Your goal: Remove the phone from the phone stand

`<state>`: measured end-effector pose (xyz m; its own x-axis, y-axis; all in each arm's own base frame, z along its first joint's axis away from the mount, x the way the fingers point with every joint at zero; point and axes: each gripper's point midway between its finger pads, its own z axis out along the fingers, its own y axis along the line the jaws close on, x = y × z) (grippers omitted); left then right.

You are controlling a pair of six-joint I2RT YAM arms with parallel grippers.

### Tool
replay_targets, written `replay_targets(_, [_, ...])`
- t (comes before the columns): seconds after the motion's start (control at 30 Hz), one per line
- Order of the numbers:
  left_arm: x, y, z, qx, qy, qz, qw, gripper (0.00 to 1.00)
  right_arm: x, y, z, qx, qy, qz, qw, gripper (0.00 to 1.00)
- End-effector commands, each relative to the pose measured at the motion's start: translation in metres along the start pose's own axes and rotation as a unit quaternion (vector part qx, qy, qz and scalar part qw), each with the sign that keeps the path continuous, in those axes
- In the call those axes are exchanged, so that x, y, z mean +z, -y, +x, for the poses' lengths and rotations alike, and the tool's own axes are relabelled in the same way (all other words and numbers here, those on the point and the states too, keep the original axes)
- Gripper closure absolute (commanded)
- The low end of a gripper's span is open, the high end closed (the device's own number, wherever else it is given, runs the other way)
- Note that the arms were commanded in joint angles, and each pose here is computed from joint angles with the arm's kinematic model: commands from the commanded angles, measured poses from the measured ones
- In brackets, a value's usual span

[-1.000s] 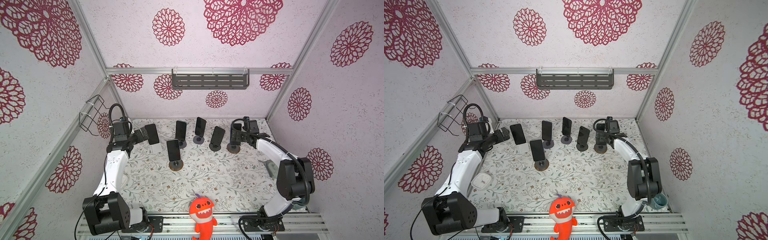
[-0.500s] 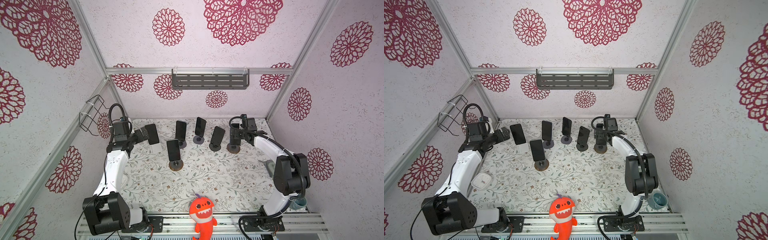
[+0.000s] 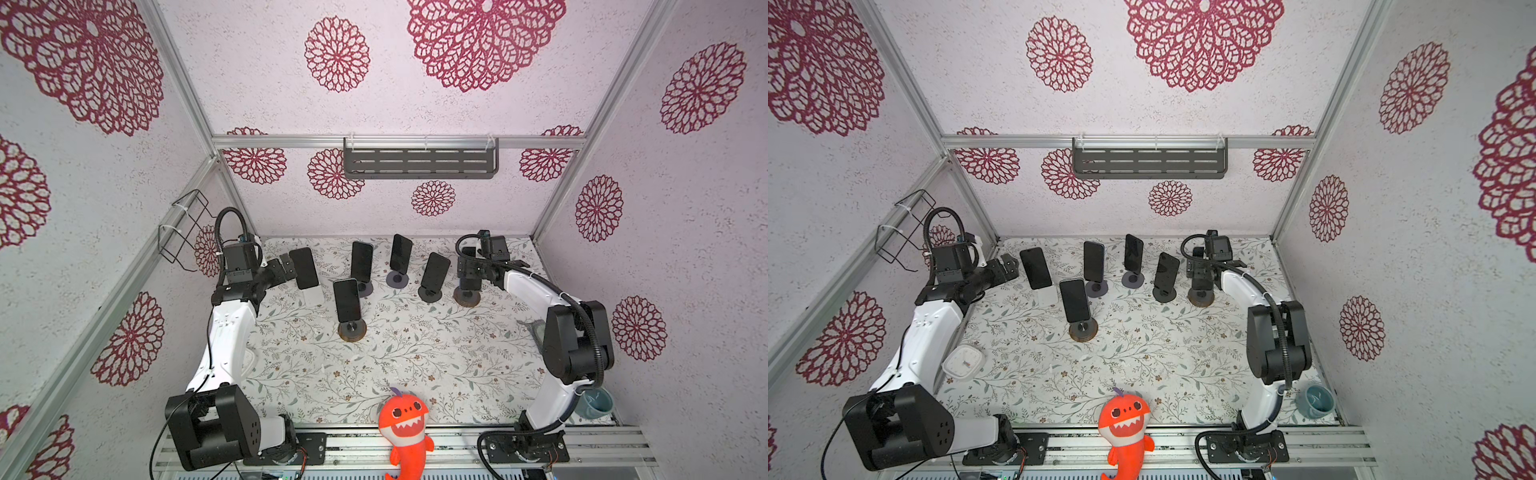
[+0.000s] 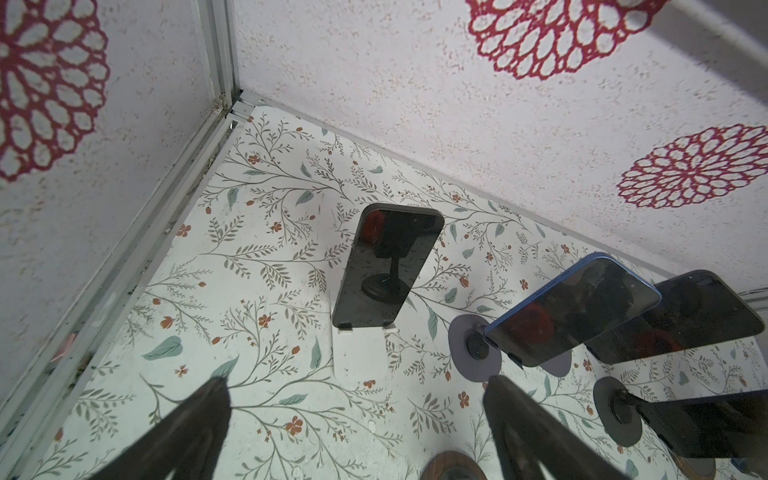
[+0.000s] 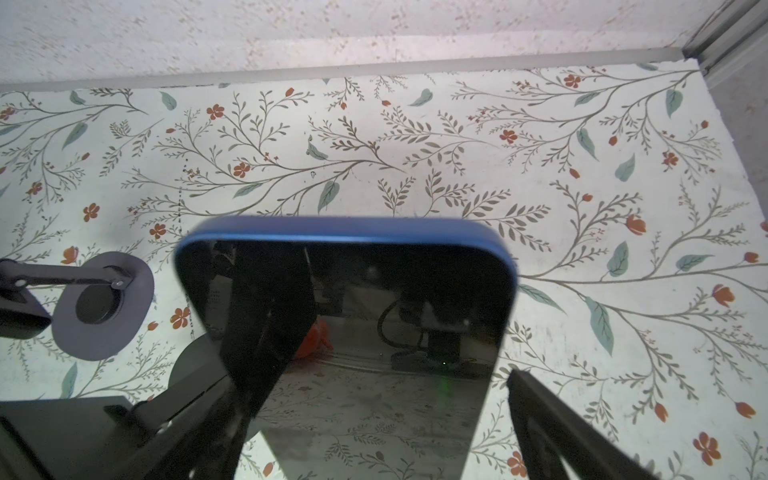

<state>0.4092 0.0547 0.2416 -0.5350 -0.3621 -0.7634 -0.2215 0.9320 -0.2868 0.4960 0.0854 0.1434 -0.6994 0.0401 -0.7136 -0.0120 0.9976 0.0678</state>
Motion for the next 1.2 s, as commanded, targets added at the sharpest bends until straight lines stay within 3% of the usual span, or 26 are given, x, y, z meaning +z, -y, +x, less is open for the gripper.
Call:
replay_targets(0.0, [-0.003, -0.001, -0.007, -0.008, 0.016, 0.006, 1.0, 0.01, -0.004, -0.006, -0.014, 0.009, 0.021, -0.011, 1.0, 0.06])
replay_targets(0.4, [-0.004, -0.003, -0.009, -0.015, 0.02, 0.006, 1.0, 0.02, -0.003, -0.007, -0.014, 0.011, 0.02, -0.013, 1.0, 0.22])
replay_targets(0.6, [-0.004, -0.004, -0.009, -0.017, 0.019, 0.006, 1.0, 0.02, -0.004, -0.007, -0.012, 0.012, 0.016, -0.012, 1.0, 0.25])
replay_targets(1.17, [-0.002, -0.012, -0.009, -0.025, 0.017, -0.001, 1.0, 0.02, -0.054, -0.006, -0.036, 0.011, 0.036, -0.013, 0.999, 0.26])
